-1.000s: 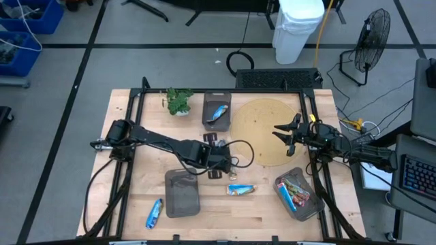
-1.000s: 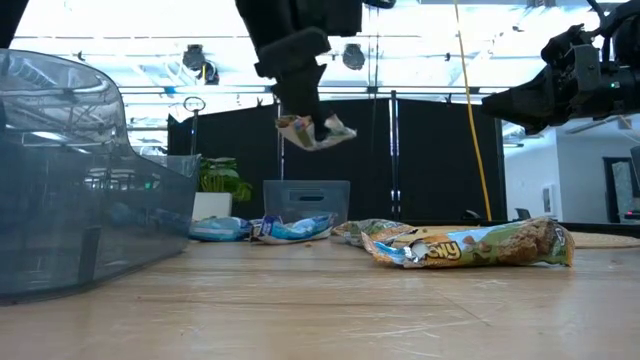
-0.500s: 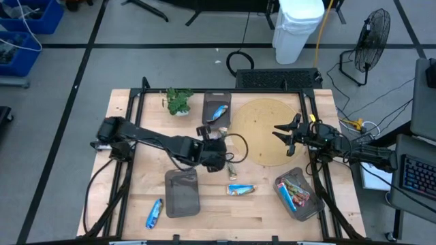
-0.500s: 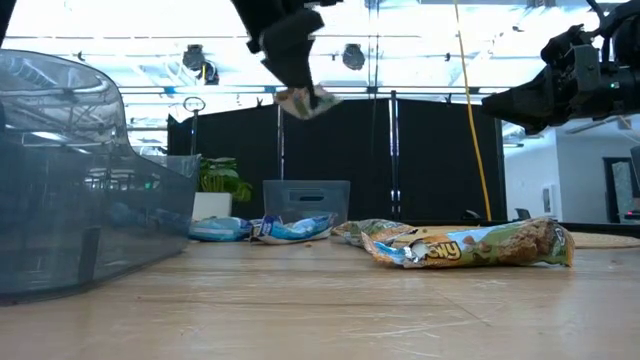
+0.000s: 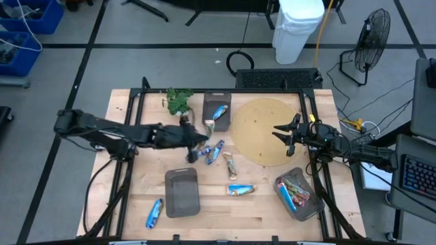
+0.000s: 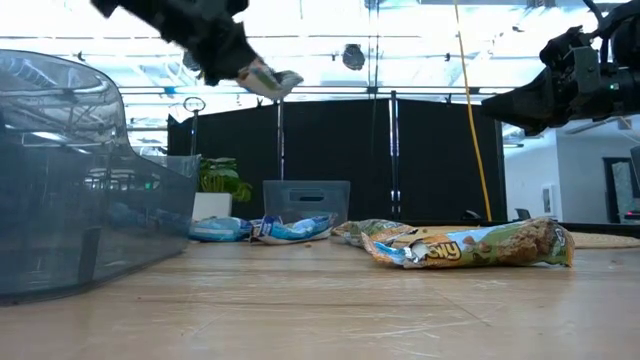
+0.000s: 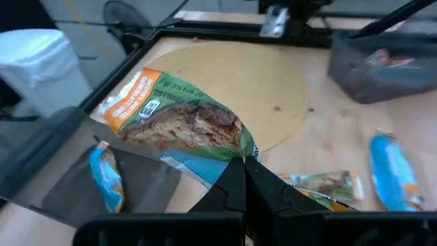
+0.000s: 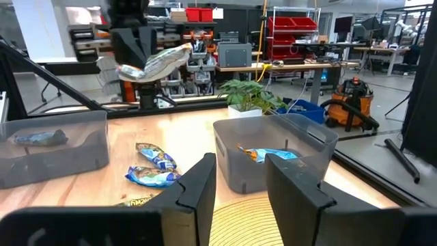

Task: Pick and place Granola Bars by type
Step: Put the yellow granola bar into the top black bin

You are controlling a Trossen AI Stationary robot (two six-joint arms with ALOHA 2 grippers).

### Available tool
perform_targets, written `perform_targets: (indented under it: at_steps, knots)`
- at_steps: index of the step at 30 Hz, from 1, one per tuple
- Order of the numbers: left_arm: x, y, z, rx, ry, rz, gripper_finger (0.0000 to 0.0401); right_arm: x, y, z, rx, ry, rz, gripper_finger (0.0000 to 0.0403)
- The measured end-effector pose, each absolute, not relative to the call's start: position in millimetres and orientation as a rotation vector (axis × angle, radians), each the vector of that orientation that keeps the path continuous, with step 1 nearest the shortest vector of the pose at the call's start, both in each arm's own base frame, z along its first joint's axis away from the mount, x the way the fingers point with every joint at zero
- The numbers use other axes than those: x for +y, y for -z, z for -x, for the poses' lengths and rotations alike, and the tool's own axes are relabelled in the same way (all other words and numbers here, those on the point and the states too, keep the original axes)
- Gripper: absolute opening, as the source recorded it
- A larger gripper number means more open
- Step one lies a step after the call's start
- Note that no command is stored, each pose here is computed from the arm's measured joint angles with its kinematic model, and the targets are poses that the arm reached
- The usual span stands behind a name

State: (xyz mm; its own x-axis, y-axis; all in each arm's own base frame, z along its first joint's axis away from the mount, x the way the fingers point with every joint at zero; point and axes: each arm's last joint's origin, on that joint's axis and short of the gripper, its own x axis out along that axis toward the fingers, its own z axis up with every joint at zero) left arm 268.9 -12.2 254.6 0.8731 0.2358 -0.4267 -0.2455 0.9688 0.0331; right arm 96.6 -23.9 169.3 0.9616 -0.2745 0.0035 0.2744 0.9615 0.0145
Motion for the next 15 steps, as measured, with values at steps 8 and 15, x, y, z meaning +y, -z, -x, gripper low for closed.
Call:
perform_targets:
  at_steps: [8, 15]
  knots:
    - [5.7, -218.4, -230.9, 0.252, -0.036, 0.007, 0.0000, -23.9, -169.3, -96.6, -0.005, 0.278, -0.014, 0.0116]
    - [20.3, -205.2, -210.7, 0.084, 0.094, 0.145, 0.0000, -23.9, -169.3, -96.6, -0.006, 0.278, -0.014, 0.0116]
